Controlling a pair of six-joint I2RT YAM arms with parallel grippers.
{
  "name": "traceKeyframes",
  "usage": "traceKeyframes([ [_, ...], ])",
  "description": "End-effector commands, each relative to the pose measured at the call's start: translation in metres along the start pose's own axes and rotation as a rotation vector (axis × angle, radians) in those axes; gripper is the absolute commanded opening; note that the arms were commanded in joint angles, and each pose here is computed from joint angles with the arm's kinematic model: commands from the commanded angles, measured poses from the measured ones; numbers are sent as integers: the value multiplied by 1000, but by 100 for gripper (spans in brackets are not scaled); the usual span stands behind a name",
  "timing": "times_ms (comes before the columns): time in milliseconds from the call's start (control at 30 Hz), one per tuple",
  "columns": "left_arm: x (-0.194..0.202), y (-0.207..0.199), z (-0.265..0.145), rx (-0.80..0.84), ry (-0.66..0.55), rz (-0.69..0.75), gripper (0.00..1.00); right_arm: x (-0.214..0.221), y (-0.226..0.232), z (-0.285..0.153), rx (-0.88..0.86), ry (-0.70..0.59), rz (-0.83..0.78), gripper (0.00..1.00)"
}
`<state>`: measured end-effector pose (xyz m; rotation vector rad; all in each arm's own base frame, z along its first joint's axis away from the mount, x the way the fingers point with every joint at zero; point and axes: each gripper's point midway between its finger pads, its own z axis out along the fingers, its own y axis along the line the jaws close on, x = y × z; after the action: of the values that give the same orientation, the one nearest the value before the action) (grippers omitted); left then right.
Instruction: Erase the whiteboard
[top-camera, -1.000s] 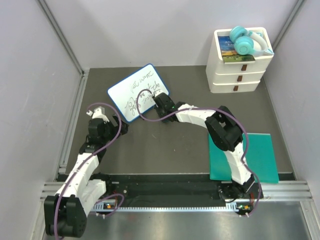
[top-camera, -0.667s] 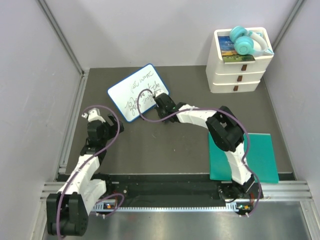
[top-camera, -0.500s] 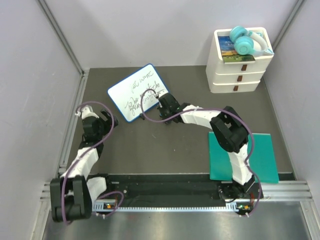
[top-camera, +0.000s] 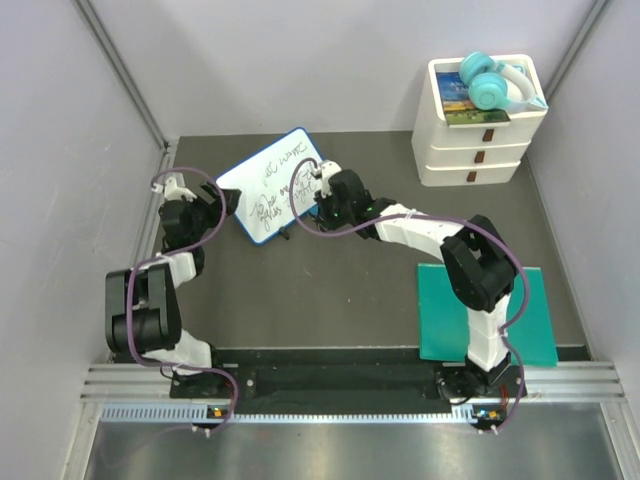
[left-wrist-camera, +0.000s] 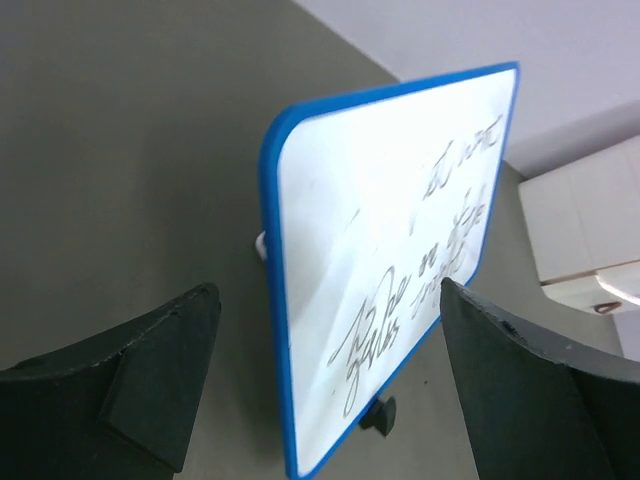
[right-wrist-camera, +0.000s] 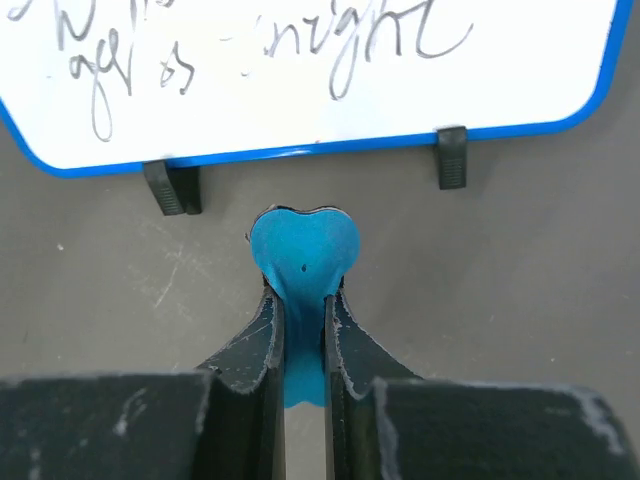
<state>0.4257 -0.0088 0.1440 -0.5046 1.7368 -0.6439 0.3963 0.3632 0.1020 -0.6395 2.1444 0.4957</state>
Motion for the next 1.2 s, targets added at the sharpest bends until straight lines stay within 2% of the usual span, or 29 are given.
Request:
traceKeyframes([
  [0, -37, -42, 20, 218, -85, 66, 92, -42, 13, -7, -75, -112, -18, 0],
  [133, -35, -51, 39, 318, -54, 57, 82, -52, 17, 1, -107, -142, -15, 0],
  [333, -30, -49, 54, 353, -32, 54, 73, -55, 13, 10, -130, -158, 10, 0],
  [367, -30, -49, 54, 357, -31, 57, 66, -56, 13, 10, -129, -160, 10, 0],
  [467, -30, -47, 52, 348, -46, 50, 56, -56, 10, 17, -130, -166, 18, 0],
  [500, -32, -45, 51, 336, -59, 48, 47, -55, 11, 18, -133, -164, 22, 0],
  [600, -30, -44, 48, 324, -48, 56, 35, -57, 12, 23, -137, -176, 32, 0],
  [700, -27, -46, 49, 332, -22, 67, 25, -61, 10, 27, -130, -208, 32, 0],
  [767, -26, -46, 49, 331, -20, 73, 22, -66, 9, 30, -129, -241, 28, 0],
  [933, -15, -36, 50, 306, 23, 101, 0, -74, 3, 37, -98, -309, 13, 0],
  [1167, 3, -23, 45, 284, 54, 165, 0, -88, -10, 54, -41, -375, -6, 0],
])
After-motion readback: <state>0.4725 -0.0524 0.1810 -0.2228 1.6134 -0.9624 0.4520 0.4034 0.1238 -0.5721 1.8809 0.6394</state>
